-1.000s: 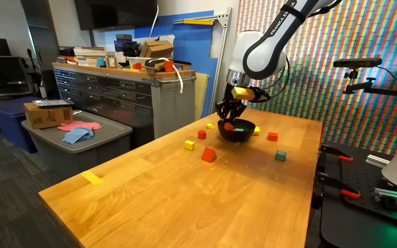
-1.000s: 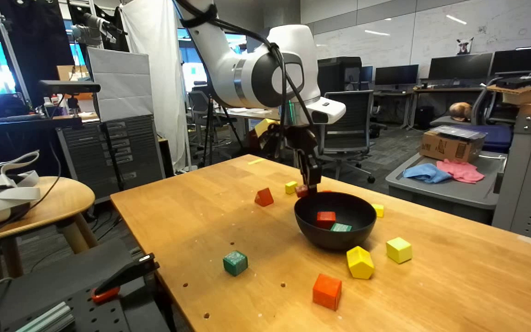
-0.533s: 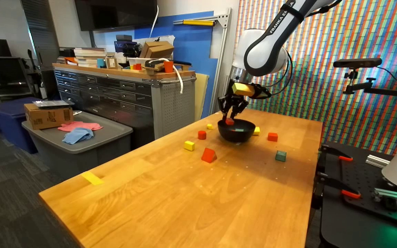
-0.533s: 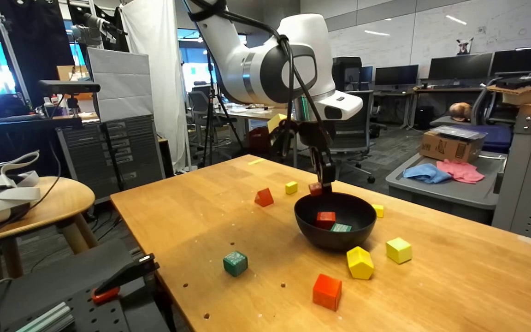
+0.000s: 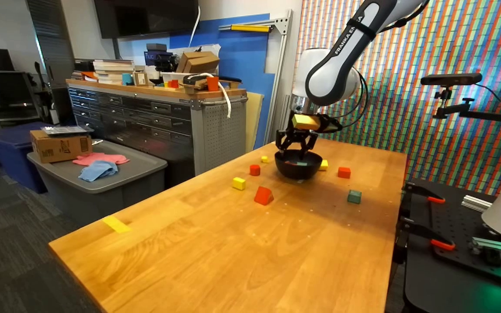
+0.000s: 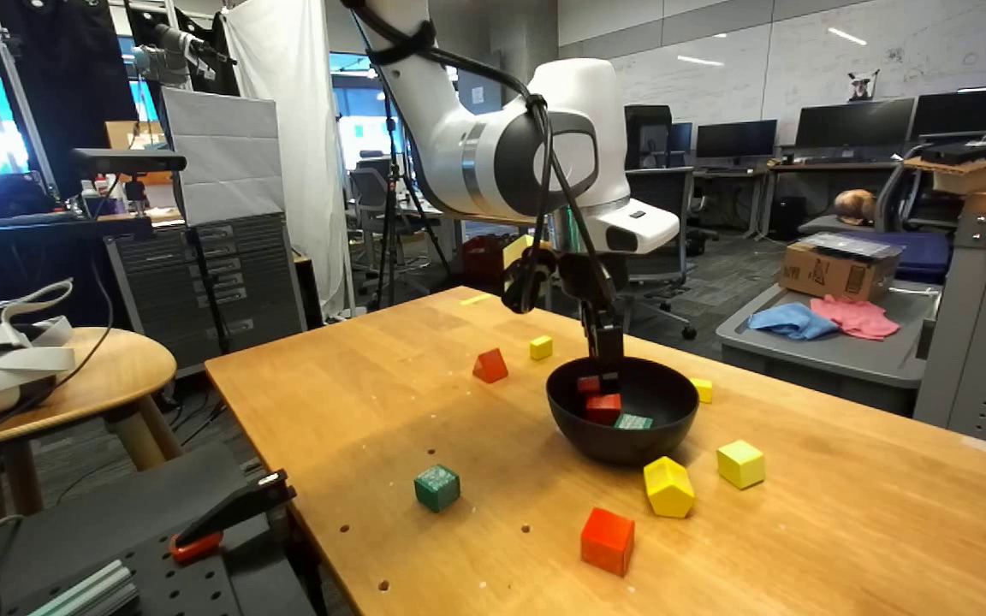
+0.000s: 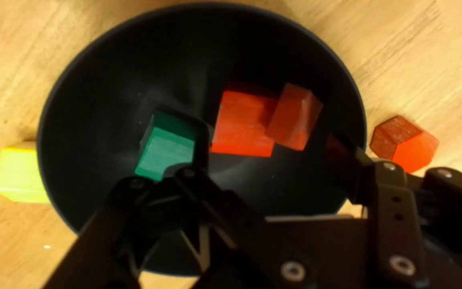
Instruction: Put all the blocks one at a time in the bowl except the right yellow block farthest away from you
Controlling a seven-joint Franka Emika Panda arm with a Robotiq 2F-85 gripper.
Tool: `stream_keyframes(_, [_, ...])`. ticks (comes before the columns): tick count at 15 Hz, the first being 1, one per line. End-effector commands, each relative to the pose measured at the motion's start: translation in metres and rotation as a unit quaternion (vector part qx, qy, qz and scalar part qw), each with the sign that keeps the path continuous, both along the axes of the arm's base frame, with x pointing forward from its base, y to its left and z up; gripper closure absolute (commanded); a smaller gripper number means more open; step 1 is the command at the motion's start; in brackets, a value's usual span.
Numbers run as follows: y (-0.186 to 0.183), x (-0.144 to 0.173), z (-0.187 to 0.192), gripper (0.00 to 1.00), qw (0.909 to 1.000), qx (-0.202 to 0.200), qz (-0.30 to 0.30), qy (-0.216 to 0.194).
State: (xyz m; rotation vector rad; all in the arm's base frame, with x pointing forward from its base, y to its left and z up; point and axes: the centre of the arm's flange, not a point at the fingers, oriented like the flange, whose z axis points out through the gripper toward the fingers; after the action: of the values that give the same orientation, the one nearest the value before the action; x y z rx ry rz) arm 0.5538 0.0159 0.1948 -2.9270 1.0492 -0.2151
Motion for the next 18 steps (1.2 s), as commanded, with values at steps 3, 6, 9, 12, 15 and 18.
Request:
stream_keyframes(3, [0.033, 0.005, -0.030, 0.41, 0.9971, 0.027, 0.032, 0.063])
stream_keyframes(6, [0.055, 0.001, -0.038, 0.66, 0.9931, 0.055, 0.054, 0.088])
stream_keyframes(9, [0.064, 0.002, -0.032, 0.88, 0.9887, 0.095, 0.067, 0.094])
stream_keyframes(12, [0.056, 0.010, -0.021, 0.95, 0.9866, 0.127, 0.057, 0.085])
stream_keyframes(15, [0.042, 0.021, -0.012, 0.96, 0.9852, 0.149, 0.040, 0.075])
stream_keyframes(18, [0.034, 0.028, -0.006, 0.70, 0.9866, 0.146, 0.029, 0.068])
